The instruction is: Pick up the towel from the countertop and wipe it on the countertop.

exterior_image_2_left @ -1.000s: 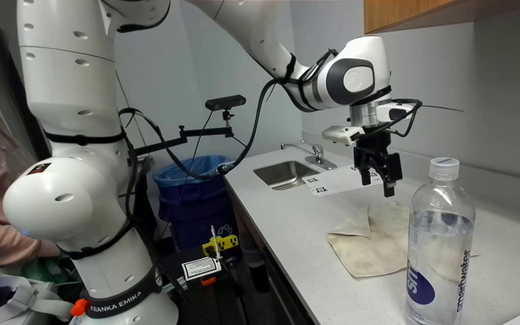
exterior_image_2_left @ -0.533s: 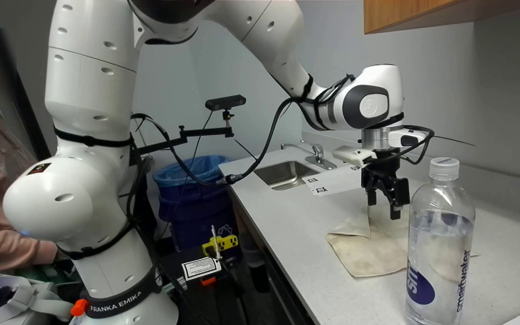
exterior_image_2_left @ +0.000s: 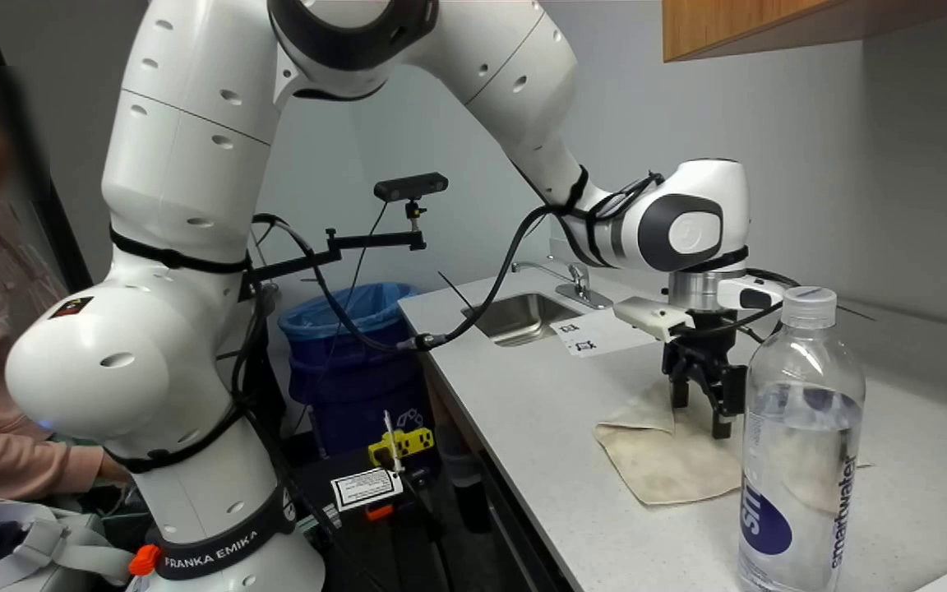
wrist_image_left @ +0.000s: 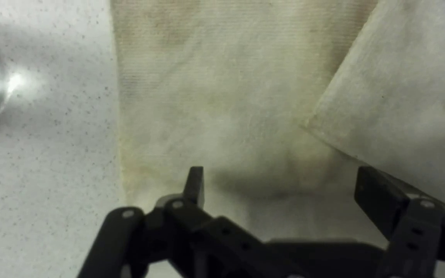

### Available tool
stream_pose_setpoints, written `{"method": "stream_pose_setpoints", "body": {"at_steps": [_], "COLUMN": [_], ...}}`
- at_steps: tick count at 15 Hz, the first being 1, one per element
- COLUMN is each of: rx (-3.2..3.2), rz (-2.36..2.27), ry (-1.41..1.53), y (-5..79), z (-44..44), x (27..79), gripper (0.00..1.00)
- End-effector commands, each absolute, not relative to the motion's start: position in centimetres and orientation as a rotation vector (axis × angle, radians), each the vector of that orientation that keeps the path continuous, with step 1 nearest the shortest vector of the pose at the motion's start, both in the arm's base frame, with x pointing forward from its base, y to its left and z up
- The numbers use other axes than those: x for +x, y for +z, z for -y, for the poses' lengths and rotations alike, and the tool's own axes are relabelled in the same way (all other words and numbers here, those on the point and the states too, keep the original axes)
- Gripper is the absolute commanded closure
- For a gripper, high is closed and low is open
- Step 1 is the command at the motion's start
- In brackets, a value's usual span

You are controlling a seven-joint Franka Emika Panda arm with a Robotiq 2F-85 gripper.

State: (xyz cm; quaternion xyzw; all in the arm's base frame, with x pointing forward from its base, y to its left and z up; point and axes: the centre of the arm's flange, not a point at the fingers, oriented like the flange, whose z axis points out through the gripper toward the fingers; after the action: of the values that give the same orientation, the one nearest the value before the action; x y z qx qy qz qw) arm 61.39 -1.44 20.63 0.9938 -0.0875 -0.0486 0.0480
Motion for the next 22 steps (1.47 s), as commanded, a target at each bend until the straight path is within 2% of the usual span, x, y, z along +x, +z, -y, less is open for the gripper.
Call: {"method": "stream_pose_setpoints", "body": {"at_steps": [1, 6, 7, 10, 11, 17, 18, 22], "rx": [3.057, 3.061, 3.061, 3.066, 3.063, 3.065, 3.064, 3.064], "rz": [0.266, 0.268, 0.272, 0.272, 0.273, 0.277, 0.279, 0.259], "ry": [-0.191, -0.217, -0.213, -0.197, -0.19, -0.137, -0.124, -0.098], "y": [19.3, 17.8, 17.7, 18.1, 18.3, 20.3, 20.8, 22.3], "z": [2.1, 2.1, 2.1, 2.1, 2.1, 1.9, 1.8, 1.0], "x": [62.7, 62.9, 63.1, 63.4, 63.4, 62.8, 62.5, 62.5], "gripper": [0.0, 0.02, 0.22, 0.4, 0.49, 0.93, 0.99, 0.99]}}
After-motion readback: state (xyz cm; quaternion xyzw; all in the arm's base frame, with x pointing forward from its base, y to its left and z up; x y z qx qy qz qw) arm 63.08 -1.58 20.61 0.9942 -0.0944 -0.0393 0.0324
